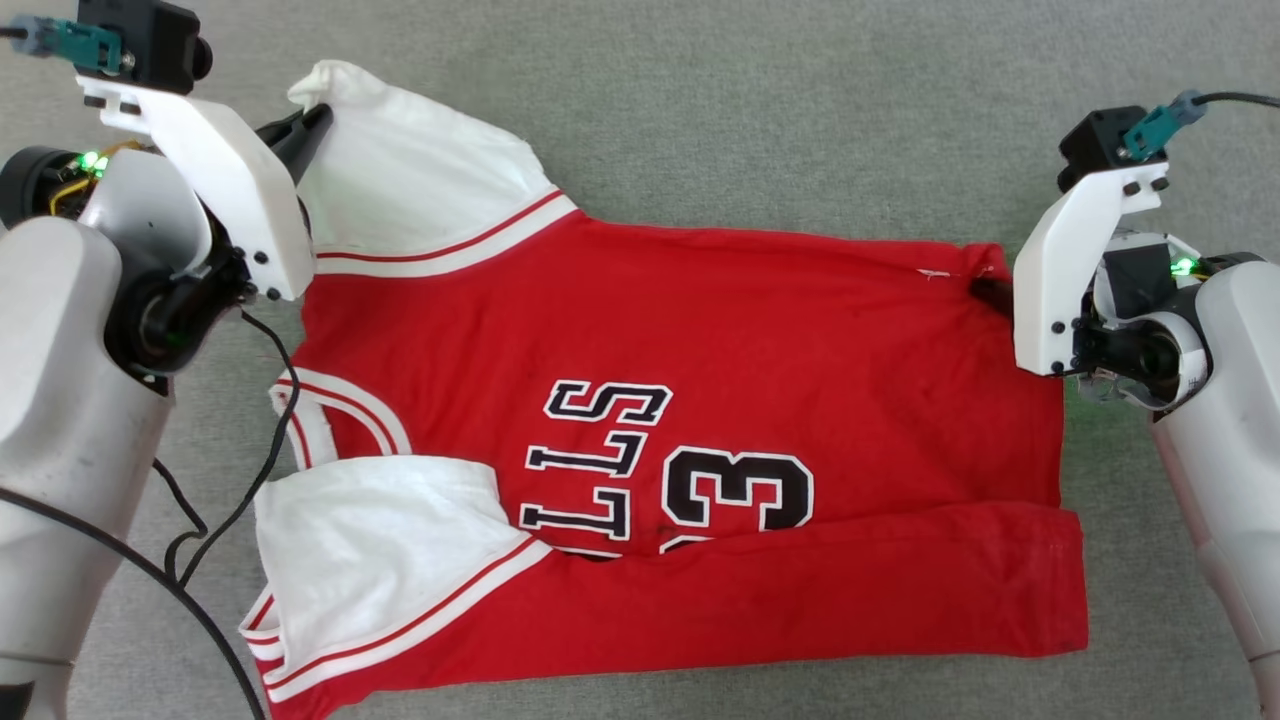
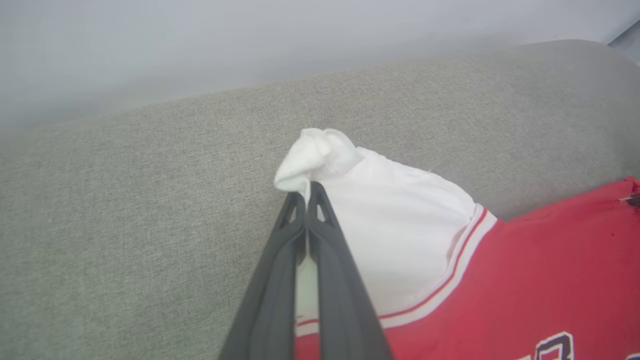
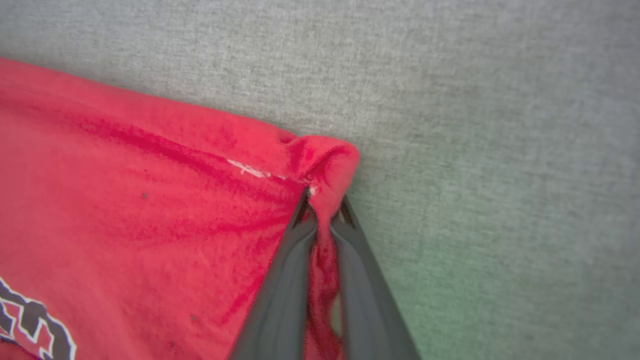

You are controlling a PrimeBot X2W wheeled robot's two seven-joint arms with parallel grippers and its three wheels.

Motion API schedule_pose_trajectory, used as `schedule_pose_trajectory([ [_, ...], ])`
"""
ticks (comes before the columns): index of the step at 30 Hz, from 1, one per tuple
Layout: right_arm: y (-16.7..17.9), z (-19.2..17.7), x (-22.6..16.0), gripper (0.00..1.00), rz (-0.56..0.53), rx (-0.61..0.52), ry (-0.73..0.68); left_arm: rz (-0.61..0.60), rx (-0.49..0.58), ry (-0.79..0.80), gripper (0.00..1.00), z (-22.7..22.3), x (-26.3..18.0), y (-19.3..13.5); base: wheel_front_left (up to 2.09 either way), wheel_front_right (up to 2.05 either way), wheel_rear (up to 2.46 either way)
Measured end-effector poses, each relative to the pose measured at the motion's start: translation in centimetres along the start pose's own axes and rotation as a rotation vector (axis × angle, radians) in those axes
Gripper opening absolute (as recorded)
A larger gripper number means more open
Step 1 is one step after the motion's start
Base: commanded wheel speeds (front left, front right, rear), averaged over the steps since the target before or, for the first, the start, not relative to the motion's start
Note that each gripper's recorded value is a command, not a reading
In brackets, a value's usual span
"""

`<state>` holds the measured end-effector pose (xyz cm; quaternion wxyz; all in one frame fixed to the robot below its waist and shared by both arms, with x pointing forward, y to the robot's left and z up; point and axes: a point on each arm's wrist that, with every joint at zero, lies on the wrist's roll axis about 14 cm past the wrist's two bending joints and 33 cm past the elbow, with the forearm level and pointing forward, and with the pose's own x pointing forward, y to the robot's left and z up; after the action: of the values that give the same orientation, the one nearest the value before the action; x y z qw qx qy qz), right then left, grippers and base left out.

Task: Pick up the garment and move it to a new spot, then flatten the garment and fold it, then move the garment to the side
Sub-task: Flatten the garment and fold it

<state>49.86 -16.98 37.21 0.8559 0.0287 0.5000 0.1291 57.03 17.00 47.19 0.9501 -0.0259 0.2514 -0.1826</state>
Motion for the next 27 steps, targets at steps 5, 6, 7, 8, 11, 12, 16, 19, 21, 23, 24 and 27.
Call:
schedule_pose_trajectory([
  [5, 0.5, 2.2, -1.5, 0.0, 0.002, -0.022, -0.113, 0.022, -0.025, -0.089, 0.0, 0.3, -1.8, 0.0, 0.0, 0.0, 0.0],
  [6, 0.7, 3.0, -2.1, 0.0, 0.003, -0.027, -0.151, 0.03, -0.033, -0.103, 0.0, 0.2, -2.3, 0.0, 0.0, 0.0, 0.0],
  [7, 0.9, 3.5, -2.7, 0.0, 0.006, -0.034, -0.184, 0.031, -0.049, -0.116, 0.0, 0.1, -2.8, 0.0, 0.0, 0.0, 0.0],
  [8, 1.1, 3.7, -3.3, 0.0, 0.008, -0.036, -0.208, 0.035, -0.071, -0.133, 0.0, 0.0, -3.4, -0.1, 0.0, 0.0, 0.0],
  [11, 1.1, 3.2, -4.6, 0.0, 0.003, -0.04, -0.247, 0.062, -0.094, -0.18, 0.0, -0.3, -5.4, 0.1, 0.0, 0.0, 0.0],
  [12, 1.3, 2.8, -5.0, 0.0, 0.004, -0.041, -0.256, 0.071, -0.099, -0.193, 0.0, -0.5, -6.1, 0.1, 0.0, 0.0, 0.0],
  [16, 1.4, 1.1, -6.7, 0.0, 0.005, -0.023, -0.302, 0.101, -0.145, -0.205, 0.0, -3.0, -8.9, -0.4, 0.0, 0.0, 0.0],
  [19, 1.3, -1.4, -7.4, 0.0, 0.003, 0.001, -0.306, 0.114, -0.185, -0.183, 0.0, -5.7, -10.7, -1.4, 0.0, 0.0, 0.0],
  [21, 1.2, -3.1, -7.8, 0.0, 0.002, 0.023, -0.306, 0.116, -0.22, -0.159, 0.0, -7.7, -11.8, -2.4, 0.0, 0.0, 0.0],
  [23, 1.2, -4.6, -8.0, 0.0, 0.002, 0.043, -0.305, 0.124, -0.256, -0.129, 0.0, -9.7, -12.9, -3.1, 0.0, 0.0, 0.0],
  [24, 1.3, -5.3, -8.1, 0.0, 0.002, 0.052, -0.305, 0.137, -0.277, -0.123, 0.0, -10.5, -13.4, -3.2, 0.0, 0.0, 0.0],
  [27, 1.5, -7.2, -8.3, 0.0, 0.004, 0.076, -0.314, 0.171, -0.326, -0.077, 0.0, -13.3, -14.9, -3.5, 0.0, 0.0, 0.0],
])
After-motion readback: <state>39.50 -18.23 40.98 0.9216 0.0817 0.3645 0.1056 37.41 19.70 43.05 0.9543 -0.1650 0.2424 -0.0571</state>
